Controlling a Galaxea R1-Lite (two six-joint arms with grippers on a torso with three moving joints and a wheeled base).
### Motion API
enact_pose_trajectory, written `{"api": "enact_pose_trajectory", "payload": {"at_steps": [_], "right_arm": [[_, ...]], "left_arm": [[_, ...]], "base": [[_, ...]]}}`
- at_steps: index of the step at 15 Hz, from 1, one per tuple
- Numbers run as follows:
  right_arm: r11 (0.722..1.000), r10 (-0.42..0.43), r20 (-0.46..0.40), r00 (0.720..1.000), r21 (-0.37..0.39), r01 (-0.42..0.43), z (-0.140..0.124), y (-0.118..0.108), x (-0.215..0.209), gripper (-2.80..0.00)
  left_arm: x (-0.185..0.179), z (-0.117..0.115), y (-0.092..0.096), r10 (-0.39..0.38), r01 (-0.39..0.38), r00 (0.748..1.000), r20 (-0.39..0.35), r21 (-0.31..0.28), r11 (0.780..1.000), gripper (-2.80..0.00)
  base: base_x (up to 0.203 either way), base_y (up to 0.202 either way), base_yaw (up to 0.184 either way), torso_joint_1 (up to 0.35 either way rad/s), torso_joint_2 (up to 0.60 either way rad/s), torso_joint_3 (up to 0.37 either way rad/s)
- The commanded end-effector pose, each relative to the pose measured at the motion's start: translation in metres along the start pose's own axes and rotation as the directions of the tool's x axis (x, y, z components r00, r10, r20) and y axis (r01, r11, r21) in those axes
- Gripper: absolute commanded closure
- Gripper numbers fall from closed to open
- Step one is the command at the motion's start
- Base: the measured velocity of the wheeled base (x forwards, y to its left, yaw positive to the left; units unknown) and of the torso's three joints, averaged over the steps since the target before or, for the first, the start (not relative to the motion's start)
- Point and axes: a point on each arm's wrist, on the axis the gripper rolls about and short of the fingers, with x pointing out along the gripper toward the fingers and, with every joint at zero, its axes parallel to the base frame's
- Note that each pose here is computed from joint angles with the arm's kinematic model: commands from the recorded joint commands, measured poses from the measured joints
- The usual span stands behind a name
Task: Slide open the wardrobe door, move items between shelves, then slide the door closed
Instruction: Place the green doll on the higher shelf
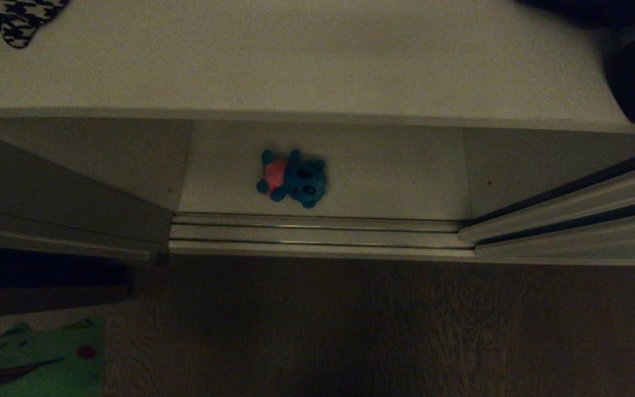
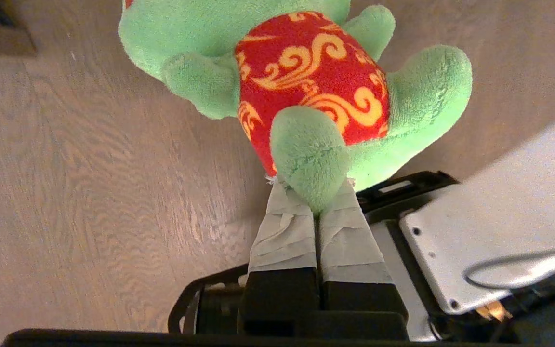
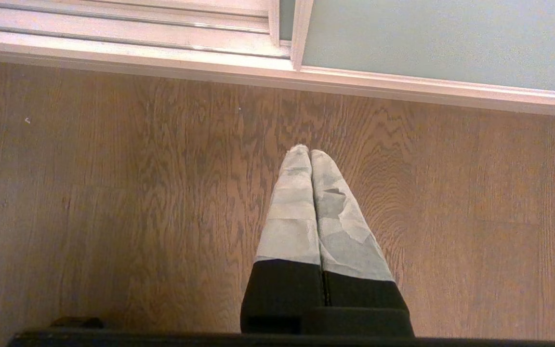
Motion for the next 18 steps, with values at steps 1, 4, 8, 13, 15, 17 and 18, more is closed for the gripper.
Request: {"api": "enact_pose_trajectory", "payload": {"at_steps": [1,4,8,13,15,17,18], "right_arm": [[1.000,0.000,0.004,1.000,0.000,0.000,0.000,0.000,0.000,0.00],[1.000,0.000,0.004,1.000,0.000,0.000,0.000,0.000,0.000,0.00],[1.000,0.002,0.004,1.000,-0.001,-0.002,0.000,0.000,0.000,0.00],[1.000,0.000,0.004,1.000,0.000,0.000,0.000,0.000,0.000,0.00],[1.000,0.000,0.004,1.000,0.000,0.000,0.000,0.000,0.000,0.00],[1.000,0.000,0.004,1.000,0.000,0.000,0.000,0.000,0.000,0.00],[1.000,0.000,0.004,1.000,0.000,0.000,0.000,0.000,0.000,0.00]], "left_arm": [[-0.012,0.003,-0.002,-0.013,0.012,0.999,0.046,0.018,1.000,0.00],[-0.024,0.015,-0.005,-0.030,0.025,0.996,0.088,0.058,0.998,0.00],[-0.039,0.049,-0.008,-0.033,0.021,0.987,0.158,0.076,0.997,0.00],[-0.045,0.117,-0.012,-0.070,0.034,0.967,0.245,0.149,0.988,0.00],[-0.037,0.146,-0.013,-0.104,0.061,0.961,0.256,0.172,0.983,0.00],[-0.022,0.172,-0.012,-0.122,0.075,0.957,0.262,0.182,0.980,0.00],[-0.011,0.188,-0.010,-0.126,0.076,0.954,0.273,0.186,0.980,0.00]], "base": [[0.000,0.000,0.000,0.000,0.00,0.000],[0.000,0.000,0.000,0.000,0.00,0.000],[0.000,0.000,0.000,0.000,0.00,0.000],[0.000,0.000,0.000,0.000,0.00,0.000],[0.000,0.000,0.000,0.000,0.00,0.000],[0.000,0.000,0.000,0.000,0.00,0.000],[0.000,0.000,0.000,0.000,0.00,0.000]]}}
